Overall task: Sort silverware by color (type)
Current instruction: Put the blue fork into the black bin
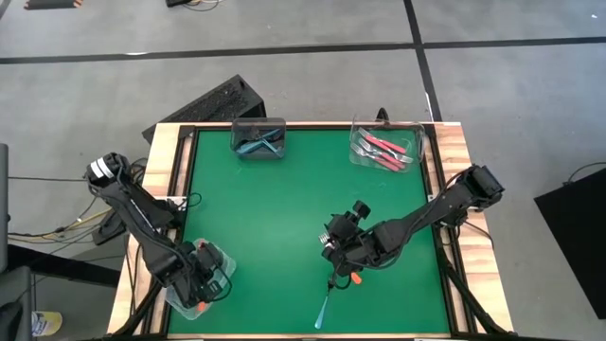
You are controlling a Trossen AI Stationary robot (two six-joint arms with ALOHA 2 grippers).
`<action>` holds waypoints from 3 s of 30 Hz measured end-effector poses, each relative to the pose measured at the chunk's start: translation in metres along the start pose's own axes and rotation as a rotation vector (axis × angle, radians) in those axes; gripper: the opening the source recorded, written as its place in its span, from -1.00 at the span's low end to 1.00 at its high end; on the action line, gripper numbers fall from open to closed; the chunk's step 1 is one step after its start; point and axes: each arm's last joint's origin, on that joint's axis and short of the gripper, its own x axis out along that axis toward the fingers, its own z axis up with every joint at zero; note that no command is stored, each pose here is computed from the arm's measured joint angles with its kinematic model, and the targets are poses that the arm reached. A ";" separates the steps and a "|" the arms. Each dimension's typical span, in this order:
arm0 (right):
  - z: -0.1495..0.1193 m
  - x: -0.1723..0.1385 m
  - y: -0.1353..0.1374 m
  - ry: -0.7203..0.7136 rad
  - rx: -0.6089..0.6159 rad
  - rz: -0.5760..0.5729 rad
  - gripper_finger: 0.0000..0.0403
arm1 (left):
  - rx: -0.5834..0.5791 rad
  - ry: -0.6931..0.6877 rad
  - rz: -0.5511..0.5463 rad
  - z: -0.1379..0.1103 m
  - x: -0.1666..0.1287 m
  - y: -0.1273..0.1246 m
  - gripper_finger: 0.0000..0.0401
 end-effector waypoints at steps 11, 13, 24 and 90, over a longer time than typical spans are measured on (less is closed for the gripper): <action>0.000 0.000 0.000 0.001 -0.004 -0.002 -0.08 | 0.065 -0.065 0.088 0.013 -0.036 -0.005 -1.00; 0.000 0.000 -0.001 0.004 -0.010 -0.005 -0.08 | 0.048 -0.011 0.101 0.016 -0.026 -0.002 -1.00; 0.008 0.005 0.003 -0.030 0.015 0.038 -0.08 | 0.085 0.039 0.132 0.025 -0.024 -0.002 -0.99; 0.032 0.094 0.100 -0.383 -0.865 0.602 -0.14 | 1.090 -0.235 0.176 0.044 0.032 -0.046 -1.00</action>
